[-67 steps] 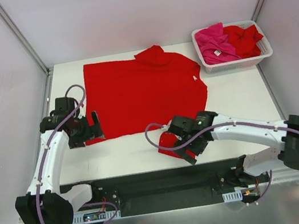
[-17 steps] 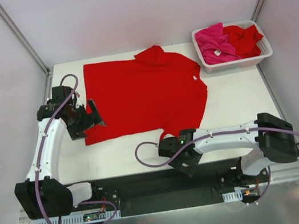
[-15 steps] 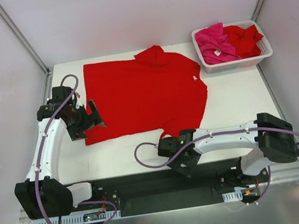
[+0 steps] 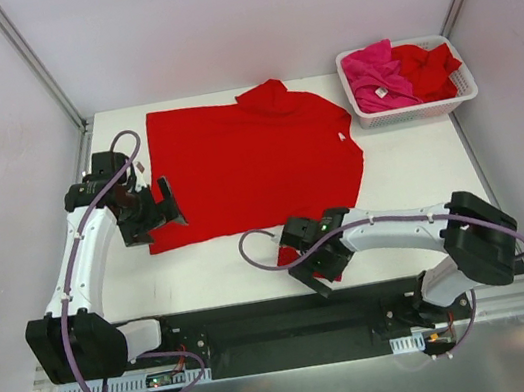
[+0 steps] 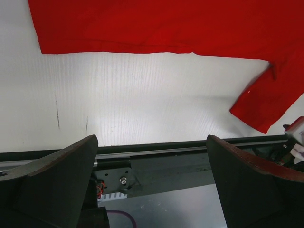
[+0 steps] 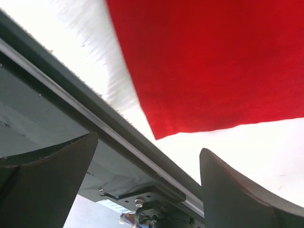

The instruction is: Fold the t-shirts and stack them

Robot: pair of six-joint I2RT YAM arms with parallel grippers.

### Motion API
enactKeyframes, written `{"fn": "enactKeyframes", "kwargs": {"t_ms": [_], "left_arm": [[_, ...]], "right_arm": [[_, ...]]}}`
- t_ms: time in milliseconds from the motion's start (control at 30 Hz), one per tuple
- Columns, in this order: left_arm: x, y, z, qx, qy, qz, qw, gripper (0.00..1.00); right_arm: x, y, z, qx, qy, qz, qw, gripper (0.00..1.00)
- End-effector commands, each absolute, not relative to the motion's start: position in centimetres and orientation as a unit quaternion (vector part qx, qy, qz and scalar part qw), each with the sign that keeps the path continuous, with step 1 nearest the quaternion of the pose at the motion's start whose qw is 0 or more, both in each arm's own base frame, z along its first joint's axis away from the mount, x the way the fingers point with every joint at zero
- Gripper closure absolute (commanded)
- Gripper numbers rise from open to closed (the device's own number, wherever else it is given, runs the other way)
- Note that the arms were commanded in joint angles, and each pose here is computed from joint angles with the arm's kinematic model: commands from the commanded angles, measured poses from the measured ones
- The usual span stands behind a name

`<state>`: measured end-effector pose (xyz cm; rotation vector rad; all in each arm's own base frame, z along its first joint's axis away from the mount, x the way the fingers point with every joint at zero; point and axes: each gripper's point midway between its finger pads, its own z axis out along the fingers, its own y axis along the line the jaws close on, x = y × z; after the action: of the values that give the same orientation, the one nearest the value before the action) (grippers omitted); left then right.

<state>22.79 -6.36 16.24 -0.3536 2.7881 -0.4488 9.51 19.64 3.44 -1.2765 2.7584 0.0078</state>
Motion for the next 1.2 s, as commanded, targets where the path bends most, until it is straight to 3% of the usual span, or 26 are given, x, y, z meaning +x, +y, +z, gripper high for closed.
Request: {"fn": "enactKeyframes", "kwargs": {"t_ms": [0,433,1167], "left_arm": [[22.3,-5.9,15.6,-0.115,0.974,-0.145,0.132,0.01],[22.4,-5.7,15.4,-0.109,0.976,-0.14,0.129,0.01],[22.6,-5.9,14.5,-0.093,0.978,-0.145,0.118,0.01]], "right_arm": [[10.2,20.3,3.8,-0.411,0.91,0.044,0.034,0.08],[10.2,20.3,3.5,-0.41,0.911,0.047,0.004,0.13],[11.2,19.1,2.3,-0.36,0.933,-0.006,0.019,0.4]]}}
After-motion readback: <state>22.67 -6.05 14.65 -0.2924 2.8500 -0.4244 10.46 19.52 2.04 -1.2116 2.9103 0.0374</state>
